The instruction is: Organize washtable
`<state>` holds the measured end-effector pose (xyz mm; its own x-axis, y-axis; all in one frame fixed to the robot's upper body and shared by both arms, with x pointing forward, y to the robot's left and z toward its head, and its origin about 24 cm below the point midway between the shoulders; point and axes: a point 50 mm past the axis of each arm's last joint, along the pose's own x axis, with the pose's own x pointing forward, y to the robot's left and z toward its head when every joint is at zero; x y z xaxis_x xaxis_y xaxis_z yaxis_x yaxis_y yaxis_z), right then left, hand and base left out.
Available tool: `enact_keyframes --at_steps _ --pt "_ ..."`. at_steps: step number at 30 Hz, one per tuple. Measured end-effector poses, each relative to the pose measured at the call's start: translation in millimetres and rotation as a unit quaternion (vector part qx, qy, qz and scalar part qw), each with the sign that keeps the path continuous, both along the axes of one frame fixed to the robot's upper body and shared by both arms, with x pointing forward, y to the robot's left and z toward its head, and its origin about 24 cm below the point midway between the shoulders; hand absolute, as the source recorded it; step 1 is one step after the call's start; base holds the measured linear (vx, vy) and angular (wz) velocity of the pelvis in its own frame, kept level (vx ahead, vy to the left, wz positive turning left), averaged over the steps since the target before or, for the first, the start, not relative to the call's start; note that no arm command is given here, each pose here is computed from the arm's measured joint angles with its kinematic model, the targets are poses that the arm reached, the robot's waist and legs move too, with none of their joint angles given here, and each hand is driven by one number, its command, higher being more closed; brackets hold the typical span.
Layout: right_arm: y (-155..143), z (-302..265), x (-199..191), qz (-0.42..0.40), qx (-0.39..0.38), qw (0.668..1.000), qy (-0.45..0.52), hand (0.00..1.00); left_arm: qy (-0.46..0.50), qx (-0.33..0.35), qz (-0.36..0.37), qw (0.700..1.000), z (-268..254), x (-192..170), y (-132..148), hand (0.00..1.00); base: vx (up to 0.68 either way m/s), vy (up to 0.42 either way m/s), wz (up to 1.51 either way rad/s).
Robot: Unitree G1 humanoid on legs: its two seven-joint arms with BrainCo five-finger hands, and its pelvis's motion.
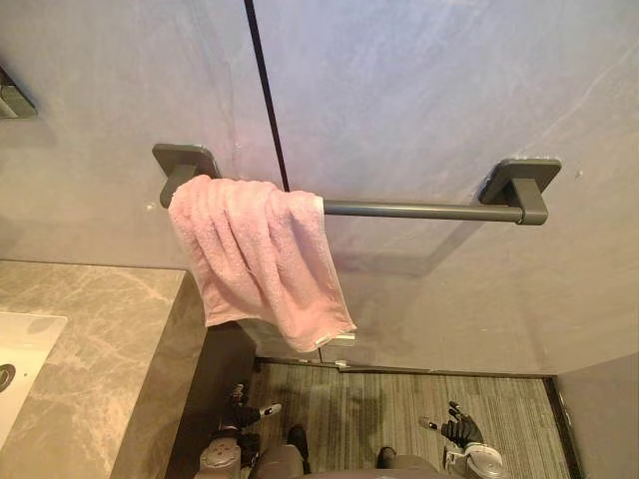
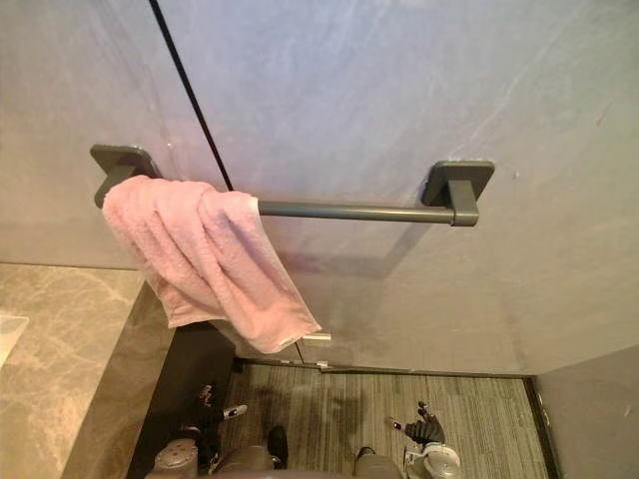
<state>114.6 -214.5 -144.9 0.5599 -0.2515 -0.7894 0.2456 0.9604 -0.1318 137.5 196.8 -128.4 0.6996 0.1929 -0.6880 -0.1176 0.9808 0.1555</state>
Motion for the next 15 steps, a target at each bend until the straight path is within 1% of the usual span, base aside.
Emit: enact_keyframes --at_steps 7,11,15 --pt "-1.7 1.4 1.1 0.004 -0.005 1.000 -0.006 0.00 -0.130 -0.002 0.014 0.991 43.7 17.9 0.6 0.00 0.01 -0.017 0.03" --pt "2.2 1.7 2.9 0.018 -0.005 1.000 -0.009 0.00 -0.232 -0.002 0.010 0.973 83.4 32.5 -1.2 0.00 -0.03 0.010 0.11" --pt "3.2 5.0 5.2 0.030 -0.011 0.999 -0.022 0.00 -0.287 0.001 0.007 0.958 105.1 39.1 -2.3 0.00 -0.01 0.003 0.05"
